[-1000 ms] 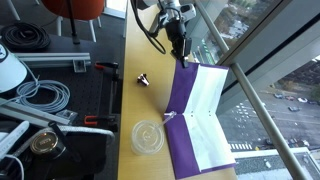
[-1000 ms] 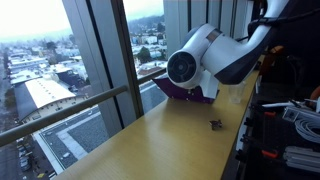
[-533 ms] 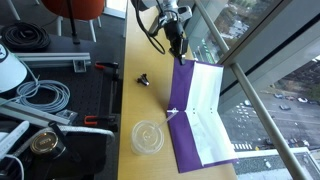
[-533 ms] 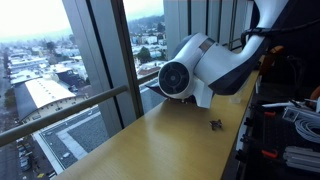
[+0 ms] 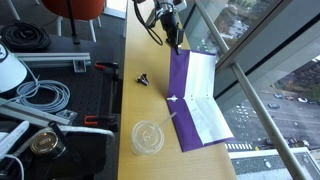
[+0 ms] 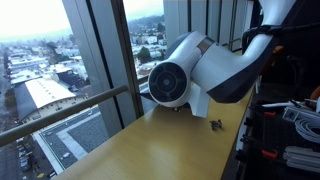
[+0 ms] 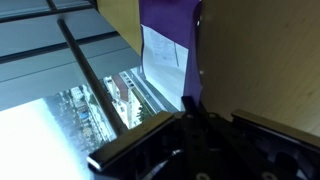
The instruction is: Open the purple folder.
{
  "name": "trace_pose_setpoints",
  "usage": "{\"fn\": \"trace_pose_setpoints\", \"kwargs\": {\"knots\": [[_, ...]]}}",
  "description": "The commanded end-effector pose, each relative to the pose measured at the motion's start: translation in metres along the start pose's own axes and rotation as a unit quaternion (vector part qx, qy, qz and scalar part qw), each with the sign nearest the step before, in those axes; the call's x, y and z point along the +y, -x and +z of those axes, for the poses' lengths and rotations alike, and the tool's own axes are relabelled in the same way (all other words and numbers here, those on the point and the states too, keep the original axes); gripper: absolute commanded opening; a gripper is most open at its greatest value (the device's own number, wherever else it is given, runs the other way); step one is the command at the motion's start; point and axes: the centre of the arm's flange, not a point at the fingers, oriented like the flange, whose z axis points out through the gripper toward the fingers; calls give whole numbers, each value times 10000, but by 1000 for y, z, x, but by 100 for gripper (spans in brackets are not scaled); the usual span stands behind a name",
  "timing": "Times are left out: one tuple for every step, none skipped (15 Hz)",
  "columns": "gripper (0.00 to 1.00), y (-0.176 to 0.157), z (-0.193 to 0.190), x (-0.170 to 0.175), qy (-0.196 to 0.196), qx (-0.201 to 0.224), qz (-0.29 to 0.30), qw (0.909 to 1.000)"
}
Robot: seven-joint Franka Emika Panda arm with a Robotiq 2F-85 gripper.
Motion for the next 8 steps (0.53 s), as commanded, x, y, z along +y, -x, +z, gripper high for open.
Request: {"fn": "trace_pose_setpoints", "kwargs": {"knots": [[0, -2, -20, -13, -191, -119, 95, 9997], [0, 1, -26, -15, -252, -169, 119, 9995], [0, 4, -31, -17, -301, -206, 144, 9992], [0, 6, -37, -20, -356, -212, 171, 9990], [0, 6, -41, -22, -386, -212, 183, 9989], [0, 7, -45, -24, -413, -219, 194, 9987], [0, 8, -48, -25, -443, -240, 208, 9985], [0, 8, -52, -27, -464, -236, 223, 9984]]}}
